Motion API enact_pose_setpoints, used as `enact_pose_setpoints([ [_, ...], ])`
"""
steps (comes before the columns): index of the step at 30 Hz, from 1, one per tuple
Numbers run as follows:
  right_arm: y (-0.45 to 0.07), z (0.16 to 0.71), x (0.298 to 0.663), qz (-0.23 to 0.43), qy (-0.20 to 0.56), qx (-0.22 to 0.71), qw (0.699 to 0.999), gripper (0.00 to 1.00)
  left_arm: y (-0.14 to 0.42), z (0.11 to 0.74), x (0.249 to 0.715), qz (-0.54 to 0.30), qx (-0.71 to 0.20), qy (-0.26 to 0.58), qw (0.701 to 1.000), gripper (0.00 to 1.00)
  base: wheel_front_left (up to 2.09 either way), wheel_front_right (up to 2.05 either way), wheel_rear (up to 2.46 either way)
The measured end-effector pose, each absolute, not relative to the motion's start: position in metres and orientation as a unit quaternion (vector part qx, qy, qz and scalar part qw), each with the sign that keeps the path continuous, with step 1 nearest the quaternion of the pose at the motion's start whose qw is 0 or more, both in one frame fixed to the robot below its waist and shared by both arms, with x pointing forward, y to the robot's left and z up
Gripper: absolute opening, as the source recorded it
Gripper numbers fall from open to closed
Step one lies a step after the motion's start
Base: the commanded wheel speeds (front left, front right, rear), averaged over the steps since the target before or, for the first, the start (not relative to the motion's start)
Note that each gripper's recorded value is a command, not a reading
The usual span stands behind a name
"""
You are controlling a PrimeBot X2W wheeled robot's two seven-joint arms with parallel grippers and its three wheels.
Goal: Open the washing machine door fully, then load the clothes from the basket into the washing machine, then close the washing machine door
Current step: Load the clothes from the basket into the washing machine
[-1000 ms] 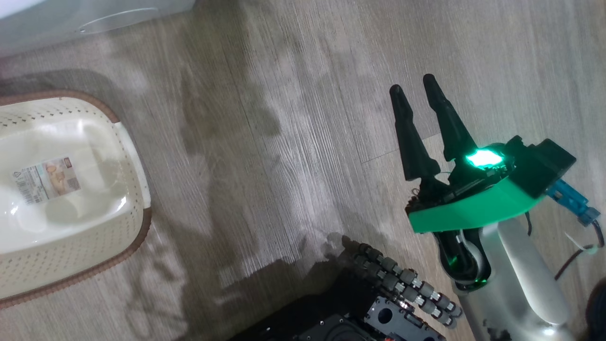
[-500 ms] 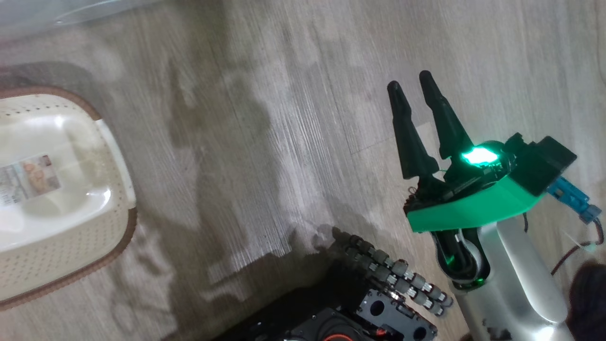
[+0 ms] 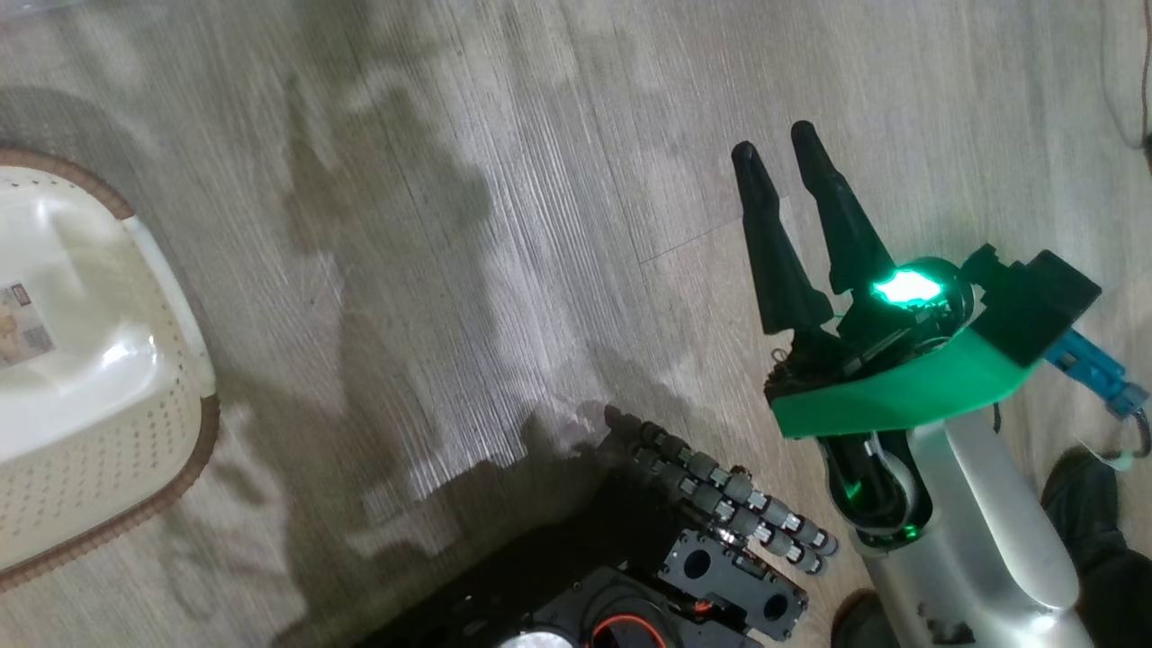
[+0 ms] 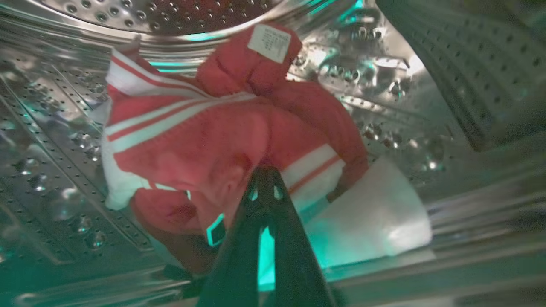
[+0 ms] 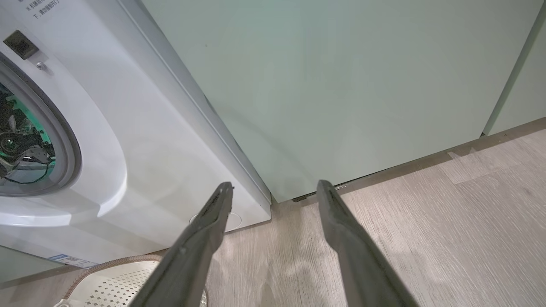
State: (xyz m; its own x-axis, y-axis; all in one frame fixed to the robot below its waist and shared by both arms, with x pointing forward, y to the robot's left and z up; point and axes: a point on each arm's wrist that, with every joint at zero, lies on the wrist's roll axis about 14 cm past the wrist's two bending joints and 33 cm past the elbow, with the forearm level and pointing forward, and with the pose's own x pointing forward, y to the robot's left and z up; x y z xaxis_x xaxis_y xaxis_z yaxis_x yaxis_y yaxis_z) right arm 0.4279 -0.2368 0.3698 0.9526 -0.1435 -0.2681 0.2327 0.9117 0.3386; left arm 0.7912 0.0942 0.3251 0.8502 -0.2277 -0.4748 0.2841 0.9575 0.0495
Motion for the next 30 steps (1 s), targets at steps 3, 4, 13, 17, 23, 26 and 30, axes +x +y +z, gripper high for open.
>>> enact_pose_setpoints([
  [3,-0.236,0.369,0.428,-0.096,0.120,0.187,0.970,1.00,0.096,0.334,0.796,-0.130,0.051,0.224,0.965,0.47,0.00,0.00,0.00],
  [4,-0.235,0.369,0.429,-0.095,0.120,0.188,0.970,1.00,0.097,0.339,0.798,-0.127,0.045,0.213,0.968,0.88,0.00,0.00,0.00],
  [13,-0.228,0.376,0.440,-0.072,0.104,0.176,0.976,1.00,0.108,0.383,0.787,-0.110,-0.025,0.129,0.985,1.00,0.00,0.00,0.00],
  [17,-0.225,0.384,0.445,-0.061,0.092,0.164,0.980,1.00,0.104,0.394,0.760,-0.109,-0.064,0.087,0.988,1.00,0.00,0.00,0.00],
  [23,-0.219,0.400,0.450,-0.045,0.069,0.147,0.986,1.00,0.108,0.422,0.703,-0.098,-0.095,0.022,0.990,1.00,0.00,0.00,0.00],
  [26,-0.214,0.409,0.449,-0.036,0.060,0.141,0.987,1.00,0.113,0.442,0.670,-0.093,-0.104,-0.012,0.990,1.00,0.00,0.00,0.00],
  [30,-0.208,0.418,0.448,-0.025,0.051,0.132,0.990,1.00,0.122,0.468,0.626,-0.084,-0.110,-0.046,0.989,1.00,0.00,0.00,0.00],
])
